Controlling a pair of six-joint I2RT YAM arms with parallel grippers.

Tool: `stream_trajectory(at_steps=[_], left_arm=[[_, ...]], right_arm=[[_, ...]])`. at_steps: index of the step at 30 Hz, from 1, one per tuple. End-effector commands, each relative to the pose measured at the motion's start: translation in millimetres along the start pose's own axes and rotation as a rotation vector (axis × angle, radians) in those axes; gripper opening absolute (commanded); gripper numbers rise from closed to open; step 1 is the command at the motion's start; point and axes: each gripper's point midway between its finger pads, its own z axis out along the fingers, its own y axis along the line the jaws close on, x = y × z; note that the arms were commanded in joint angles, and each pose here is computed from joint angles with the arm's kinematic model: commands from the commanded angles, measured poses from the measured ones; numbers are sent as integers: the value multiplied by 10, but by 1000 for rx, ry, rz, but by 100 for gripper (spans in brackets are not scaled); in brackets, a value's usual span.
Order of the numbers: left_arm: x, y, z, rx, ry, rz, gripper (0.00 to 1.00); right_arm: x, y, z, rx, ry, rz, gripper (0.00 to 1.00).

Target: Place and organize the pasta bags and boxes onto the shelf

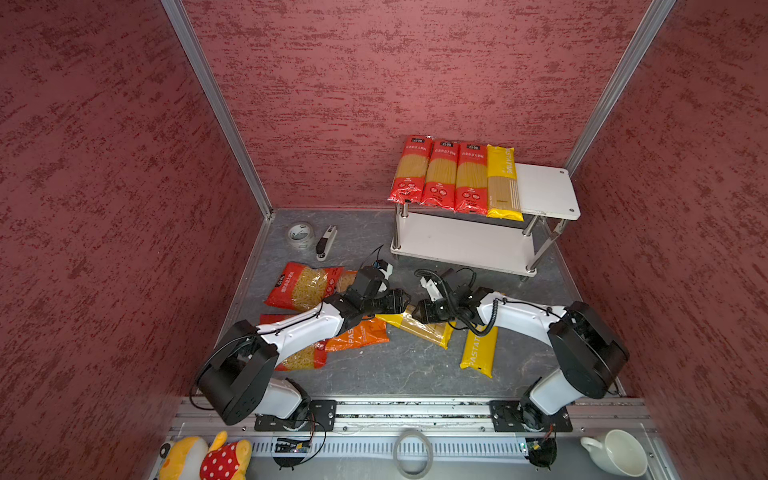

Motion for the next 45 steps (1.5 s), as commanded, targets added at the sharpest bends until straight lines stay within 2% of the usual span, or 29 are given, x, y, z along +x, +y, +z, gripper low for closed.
stream_trajectory(at_steps=[1, 7, 13, 18, 25, 28, 34, 38, 45], left_arm=[[376, -5, -31, -3, 62, -64, 69], [756, -159, 42, 54, 53, -177, 71], [846, 19, 216, 28, 24, -263, 75], [780, 136, 333, 40, -33, -288, 76], [499, 108, 450, 151, -113, -328, 74], [349, 19, 411, 182, -148, -304, 73], [230, -17, 351, 150, -173, -245, 71], [246, -15, 346, 177, -179, -269, 66], [230, -83, 347, 210, -187, -286, 57]], right_arm=[[-178, -125, -88, 16, -6, -53, 50], [-476, -226, 54, -11, -14, -70, 51], [-421, -134, 235, -101, 45, -61, 51], [-266, -161, 300, -130, 70, -15, 50], [-79, -40, 261, -244, 82, 53, 47], [-24, 13, 212, -282, 84, 75, 44], [5, 161, 152, -393, 77, 149, 39], [8, 243, 105, -455, 73, 206, 37], [-43, 323, 11, -490, 48, 229, 34]])
